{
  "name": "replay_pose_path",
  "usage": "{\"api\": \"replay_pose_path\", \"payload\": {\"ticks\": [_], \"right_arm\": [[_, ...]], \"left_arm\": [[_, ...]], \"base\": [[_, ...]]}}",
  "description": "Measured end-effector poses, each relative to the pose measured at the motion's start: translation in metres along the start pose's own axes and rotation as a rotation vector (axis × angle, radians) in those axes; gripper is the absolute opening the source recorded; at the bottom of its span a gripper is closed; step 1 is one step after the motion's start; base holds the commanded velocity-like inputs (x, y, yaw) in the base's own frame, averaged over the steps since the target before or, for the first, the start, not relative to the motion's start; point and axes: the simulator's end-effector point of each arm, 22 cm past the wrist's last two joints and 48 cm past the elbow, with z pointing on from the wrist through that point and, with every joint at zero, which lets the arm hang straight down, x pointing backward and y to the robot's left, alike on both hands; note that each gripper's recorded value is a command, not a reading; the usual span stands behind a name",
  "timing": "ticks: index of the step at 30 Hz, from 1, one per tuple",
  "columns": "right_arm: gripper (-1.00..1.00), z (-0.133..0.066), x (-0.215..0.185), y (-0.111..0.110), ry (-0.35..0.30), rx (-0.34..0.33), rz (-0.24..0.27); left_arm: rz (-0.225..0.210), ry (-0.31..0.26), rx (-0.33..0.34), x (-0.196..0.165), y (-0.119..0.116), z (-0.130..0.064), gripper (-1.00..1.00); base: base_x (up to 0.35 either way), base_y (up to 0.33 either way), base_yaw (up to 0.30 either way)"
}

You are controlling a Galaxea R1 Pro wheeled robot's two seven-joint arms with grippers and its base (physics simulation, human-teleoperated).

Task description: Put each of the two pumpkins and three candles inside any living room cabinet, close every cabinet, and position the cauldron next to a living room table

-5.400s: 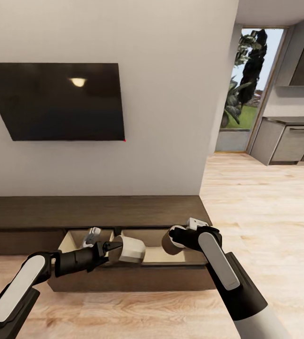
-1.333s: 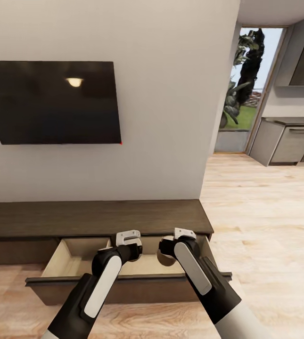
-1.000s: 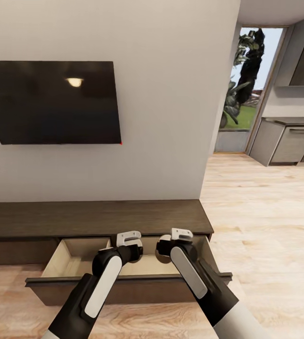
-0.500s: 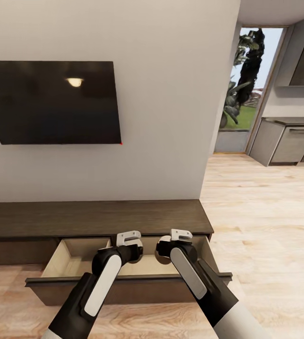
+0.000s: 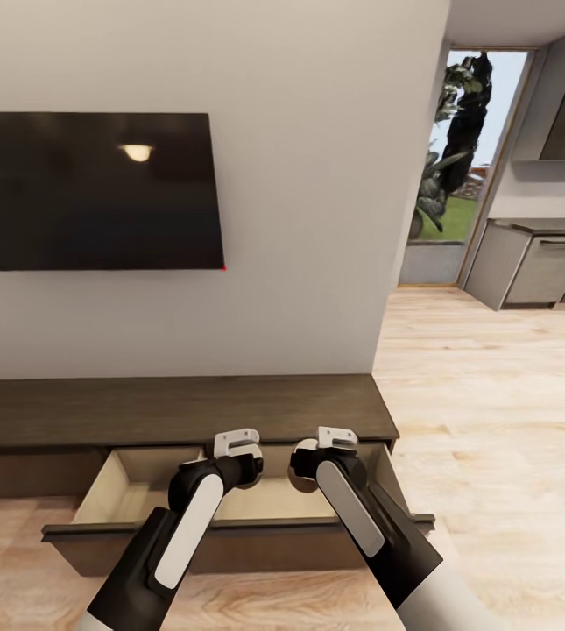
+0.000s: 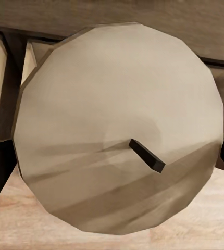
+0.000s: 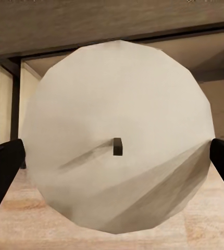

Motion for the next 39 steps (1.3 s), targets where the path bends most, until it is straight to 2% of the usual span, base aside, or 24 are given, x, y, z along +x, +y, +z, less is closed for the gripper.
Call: {"api": "replay_pose_path", "payload": {"ticks": [16, 28, 34, 39], "right_arm": [[-1.0, 0.0, 0.0, 0.0, 0.0, 0.001, -0.001], [-1.0, 0.001, 0.0, 0.0, 0.003, -0.005, 0.001], [-1.0, 0.011, 0.012, -0.001, 0.025, -0.018, 0.01], [-1.0, 0.031, 0.039, -0.002, 0.078, -0.045, 0.016]], "left_arm": [[0.007, -0.001, 0.0, 0.0, -0.001, 0.0, -1.0], [0.011, -0.004, -0.001, 0.0, -0.001, -0.001, -1.0], [0.01, 0.017, -0.009, 0.011, 0.002, 0.008, -1.0], [0.008, 0.026, -0.015, 0.019, 0.007, 0.016, -1.0]], "base": [[0.125, -0.015, 0.0], [0.016, 0.0, 0.0], [0.0, 0.0, 0.0], [0.0, 0.0, 0.0]]}}
